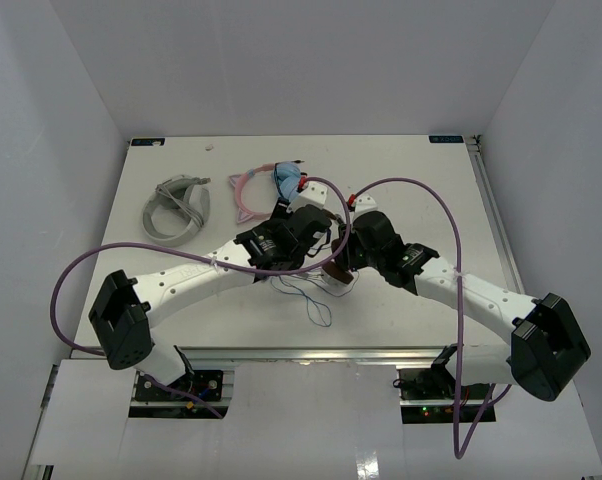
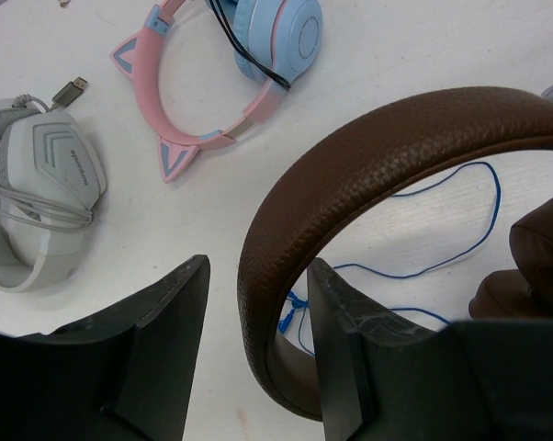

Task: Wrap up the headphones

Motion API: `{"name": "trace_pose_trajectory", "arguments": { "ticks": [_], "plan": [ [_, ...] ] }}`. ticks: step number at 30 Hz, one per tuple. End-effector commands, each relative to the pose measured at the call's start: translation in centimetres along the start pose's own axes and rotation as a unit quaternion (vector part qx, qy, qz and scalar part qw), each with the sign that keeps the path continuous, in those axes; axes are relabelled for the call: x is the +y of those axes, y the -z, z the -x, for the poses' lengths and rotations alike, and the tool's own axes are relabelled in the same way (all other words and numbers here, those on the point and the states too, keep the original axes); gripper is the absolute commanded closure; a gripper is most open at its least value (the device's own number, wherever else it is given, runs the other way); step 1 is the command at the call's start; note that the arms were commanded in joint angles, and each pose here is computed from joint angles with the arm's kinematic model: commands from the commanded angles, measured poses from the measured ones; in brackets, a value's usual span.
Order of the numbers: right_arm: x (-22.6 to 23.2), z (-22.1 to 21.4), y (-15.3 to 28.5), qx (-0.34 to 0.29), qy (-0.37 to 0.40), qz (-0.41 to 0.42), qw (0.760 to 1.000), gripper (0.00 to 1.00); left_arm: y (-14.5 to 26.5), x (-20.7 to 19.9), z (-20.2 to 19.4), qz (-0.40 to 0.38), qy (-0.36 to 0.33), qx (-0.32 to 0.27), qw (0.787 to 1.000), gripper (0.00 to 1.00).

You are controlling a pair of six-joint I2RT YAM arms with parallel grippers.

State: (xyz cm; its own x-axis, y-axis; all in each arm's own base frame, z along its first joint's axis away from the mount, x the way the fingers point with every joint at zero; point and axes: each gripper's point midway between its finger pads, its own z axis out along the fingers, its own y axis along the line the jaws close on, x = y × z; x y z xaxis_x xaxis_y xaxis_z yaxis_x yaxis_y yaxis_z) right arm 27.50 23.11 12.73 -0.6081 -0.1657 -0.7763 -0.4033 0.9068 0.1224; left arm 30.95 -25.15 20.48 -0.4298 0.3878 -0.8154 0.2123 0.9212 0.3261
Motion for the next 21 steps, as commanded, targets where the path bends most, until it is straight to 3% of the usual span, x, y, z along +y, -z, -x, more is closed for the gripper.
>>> {"name": "trace_pose_trajectory", "arguments": {
  "ticks": [1, 10, 15, 21],
  "plan": [
    [1.67, 2.88, 0.39, -0.038, -0.002, 0.034, 0.999, 0.92, 0.89, 0.56, 2.19, 0.004, 0.002, -0.027, 1.0, 0.41],
    [1.94, 2.33, 0.09, -0.028, 0.002, 0.042, 0.999, 0.92, 0.32, 0.54, 2.03, 0.018, -0.028, -0.027, 0.999, 0.44],
    [2.06, 2.28, 0.15, -0.028, 0.004, 0.046, 0.999, 0.92, 0.25, 0.39, 1.86, 0.014, -0.034, -0.024, 0.999, 0.56],
    [2.16, 2.56, 0.35, -0.032, 0.003, 0.049, 0.998, 0.92, 0.13, 0.22, 1.21, 0.011, -0.034, -0.019, 0.999, 0.63]
  ]
}}
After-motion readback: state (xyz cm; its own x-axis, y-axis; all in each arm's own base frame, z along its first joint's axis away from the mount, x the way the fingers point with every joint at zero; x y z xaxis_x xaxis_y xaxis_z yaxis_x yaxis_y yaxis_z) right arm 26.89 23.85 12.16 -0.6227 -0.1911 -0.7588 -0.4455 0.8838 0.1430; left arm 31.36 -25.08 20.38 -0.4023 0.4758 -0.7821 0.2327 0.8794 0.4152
